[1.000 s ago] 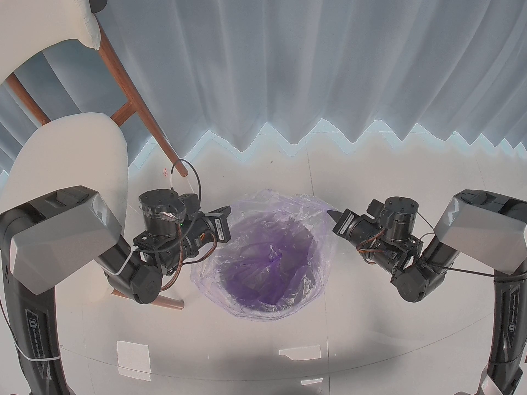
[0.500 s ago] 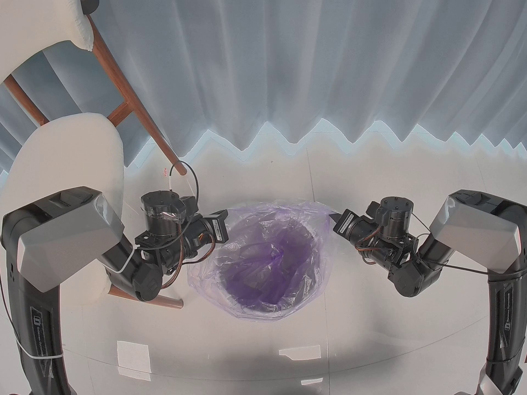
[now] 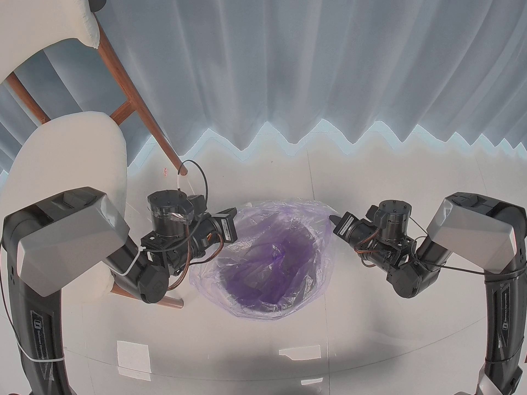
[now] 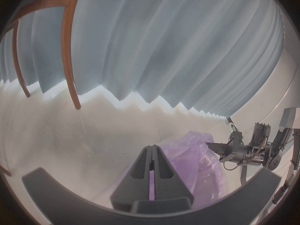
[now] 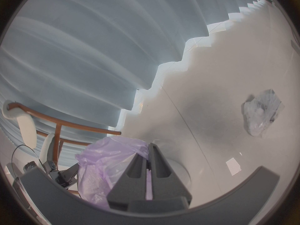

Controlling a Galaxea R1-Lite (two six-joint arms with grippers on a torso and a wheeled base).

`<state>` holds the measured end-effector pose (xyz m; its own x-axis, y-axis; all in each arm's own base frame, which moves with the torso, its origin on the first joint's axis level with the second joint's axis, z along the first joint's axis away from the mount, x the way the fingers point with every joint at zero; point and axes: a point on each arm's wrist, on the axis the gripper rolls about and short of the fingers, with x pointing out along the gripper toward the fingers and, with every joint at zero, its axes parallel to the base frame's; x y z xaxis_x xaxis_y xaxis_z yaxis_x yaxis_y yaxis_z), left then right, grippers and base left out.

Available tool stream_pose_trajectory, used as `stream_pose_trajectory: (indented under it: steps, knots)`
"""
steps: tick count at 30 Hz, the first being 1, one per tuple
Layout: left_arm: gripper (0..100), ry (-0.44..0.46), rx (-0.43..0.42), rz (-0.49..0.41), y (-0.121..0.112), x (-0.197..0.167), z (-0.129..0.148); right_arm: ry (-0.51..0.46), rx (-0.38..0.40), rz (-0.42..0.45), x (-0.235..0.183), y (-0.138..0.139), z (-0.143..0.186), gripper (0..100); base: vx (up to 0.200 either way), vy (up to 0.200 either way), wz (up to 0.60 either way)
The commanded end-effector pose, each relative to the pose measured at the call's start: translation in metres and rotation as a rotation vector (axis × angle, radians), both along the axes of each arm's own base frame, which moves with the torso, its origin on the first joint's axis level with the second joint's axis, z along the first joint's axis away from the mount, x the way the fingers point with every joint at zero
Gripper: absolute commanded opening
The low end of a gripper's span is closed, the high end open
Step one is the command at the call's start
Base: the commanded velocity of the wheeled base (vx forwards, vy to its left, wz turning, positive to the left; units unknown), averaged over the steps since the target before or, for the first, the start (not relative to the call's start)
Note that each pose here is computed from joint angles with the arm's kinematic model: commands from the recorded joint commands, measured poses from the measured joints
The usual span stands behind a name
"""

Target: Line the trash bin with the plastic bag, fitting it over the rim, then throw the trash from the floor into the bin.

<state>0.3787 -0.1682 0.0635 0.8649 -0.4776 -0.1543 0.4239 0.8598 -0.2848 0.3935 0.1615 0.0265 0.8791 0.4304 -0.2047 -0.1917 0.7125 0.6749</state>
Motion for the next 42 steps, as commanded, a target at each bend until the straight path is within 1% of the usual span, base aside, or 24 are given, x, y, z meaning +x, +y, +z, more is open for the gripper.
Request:
stream_pose_trajectory:
  steps: [1, 2, 3, 4, 6, 10, 12, 18, 23, 27, 34, 42]
  knots:
    - [0, -0.062, -0.025, -0.005, -0.001, -0.001, 0.025, -0.031, 0.041, -0.003, 0.003, 0.002, 0.014, 0, 0.0, 0.0, 0.0]
    - [0, -0.063, -0.026, -0.005, -0.001, -0.001, 0.026, -0.031, 0.043, -0.003, 0.003, 0.002, 0.015, 0, 0.0, 0.0, 0.0]
    - [0, -0.086, -0.036, -0.011, -0.001, -0.003, 0.037, -0.032, 0.062, -0.006, 0.004, 0.002, 0.018, 0, 0.0, 0.0, 0.0]
    - [0, -0.087, -0.037, -0.011, -0.001, -0.003, 0.037, -0.03, 0.063, -0.007, 0.004, 0.002, 0.018, 0, 0.0, 0.0, 0.0]
    - [0, -0.109, -0.047, -0.02, -0.003, -0.006, 0.047, -0.001, 0.076, -0.012, 0.005, 0.002, 0.019, 0, 0.0, 0.0, 0.0]
    - [0, -0.123, -0.053, -0.021, -0.003, -0.008, 0.051, 0.031, 0.103, -0.018, 0.01, 0.004, 0.021, 0, 0.0, 0.0, 0.0]
    - [0, -0.149, -0.067, -0.032, -0.004, -0.013, 0.063, 0.069, 0.125, -0.027, 0.016, 0.007, 0.022, 0, 0.0, 0.0, 0.0]
    - [0, -0.162, -0.076, -0.043, 0.0, -0.03, 0.078, 0.119, 0.136, -0.037, 0.026, 0.011, 0.019, 0, 0.0, 0.0, 0.0]
    - [0, -0.149, -0.07, -0.043, 0.005, -0.041, 0.08, 0.144, 0.128, -0.04, 0.033, 0.015, 0.012, 0, 0.0, 0.0, 0.0]
    - [0, -0.129, -0.061, -0.046, 0.009, -0.051, 0.078, 0.185, 0.113, -0.046, 0.035, 0.016, 0.005, 0, 0.0, 0.0, 0.0]
    - [0, -0.146, -0.069, -0.046, 0.011, -0.055, 0.085, 0.221, 0.11, -0.06, 0.034, 0.015, -0.007, 0, 0.0, 0.0, 0.0]
    - [0, -0.143, -0.068, -0.052, 0.009, -0.058, 0.085, 0.256, 0.09, -0.075, 0.03, 0.012, -0.02, 0, 0.0, 0.0, 0.0]
